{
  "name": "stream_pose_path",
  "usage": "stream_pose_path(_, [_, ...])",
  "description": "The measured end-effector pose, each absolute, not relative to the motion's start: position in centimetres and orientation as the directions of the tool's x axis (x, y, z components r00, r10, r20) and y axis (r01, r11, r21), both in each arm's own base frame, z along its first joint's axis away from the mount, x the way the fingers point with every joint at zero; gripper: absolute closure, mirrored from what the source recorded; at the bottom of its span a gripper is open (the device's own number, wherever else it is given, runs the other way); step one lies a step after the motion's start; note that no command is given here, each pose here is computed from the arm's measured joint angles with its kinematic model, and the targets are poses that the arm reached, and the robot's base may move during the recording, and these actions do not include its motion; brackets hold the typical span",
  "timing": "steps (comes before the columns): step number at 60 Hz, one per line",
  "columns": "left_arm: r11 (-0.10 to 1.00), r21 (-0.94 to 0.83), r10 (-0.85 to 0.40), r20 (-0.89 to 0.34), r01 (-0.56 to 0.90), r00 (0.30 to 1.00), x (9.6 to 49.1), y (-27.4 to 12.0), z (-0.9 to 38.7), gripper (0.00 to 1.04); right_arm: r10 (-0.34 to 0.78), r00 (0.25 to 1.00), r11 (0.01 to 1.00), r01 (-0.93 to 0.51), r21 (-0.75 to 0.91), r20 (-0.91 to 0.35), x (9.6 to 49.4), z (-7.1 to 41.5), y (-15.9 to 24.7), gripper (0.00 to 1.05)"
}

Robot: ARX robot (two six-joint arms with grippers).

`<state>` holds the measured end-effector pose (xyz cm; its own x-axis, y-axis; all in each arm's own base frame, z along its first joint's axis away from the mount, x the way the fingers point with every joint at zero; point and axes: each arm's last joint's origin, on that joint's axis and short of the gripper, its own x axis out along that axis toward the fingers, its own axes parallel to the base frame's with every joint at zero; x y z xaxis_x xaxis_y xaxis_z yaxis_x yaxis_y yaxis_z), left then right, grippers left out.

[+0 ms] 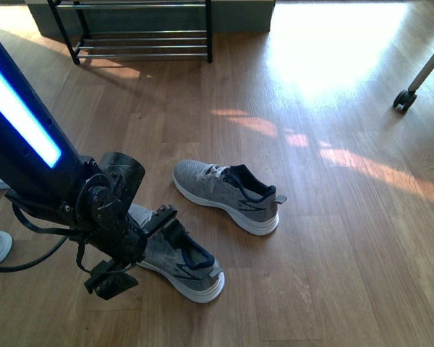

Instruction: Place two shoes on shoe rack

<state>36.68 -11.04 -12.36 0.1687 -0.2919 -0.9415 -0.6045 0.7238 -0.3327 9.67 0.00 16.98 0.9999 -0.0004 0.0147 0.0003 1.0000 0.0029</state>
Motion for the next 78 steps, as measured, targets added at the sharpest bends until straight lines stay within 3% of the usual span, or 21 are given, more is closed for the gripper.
stream_pose_path(26, [0.797,-0.366,-0.348,-0.929,-0.480,0.130,35.9,-13.7,-12.1,0.09,0.000,1.000,1.000,0.000,0.003,0.014,9.7,17.0,0.0,0.09])
stream_pose_path(52, [0.789,-0.286,-0.225,-0.958,-0.544,0.177,37.3,-11.3,-13.0,0.10,0.000,1.000,1.000,0.000,0.003,0.015,9.7,17.0,0.0,0.09])
stream_pose_path(78, [0.821,-0.236,-0.150,-0.968,-0.520,0.204,37.2,-11.0,-13.5,0.80,0.000,1.000,1.000,0.000,0.003,0.015,9.7,17.0,0.0,0.09])
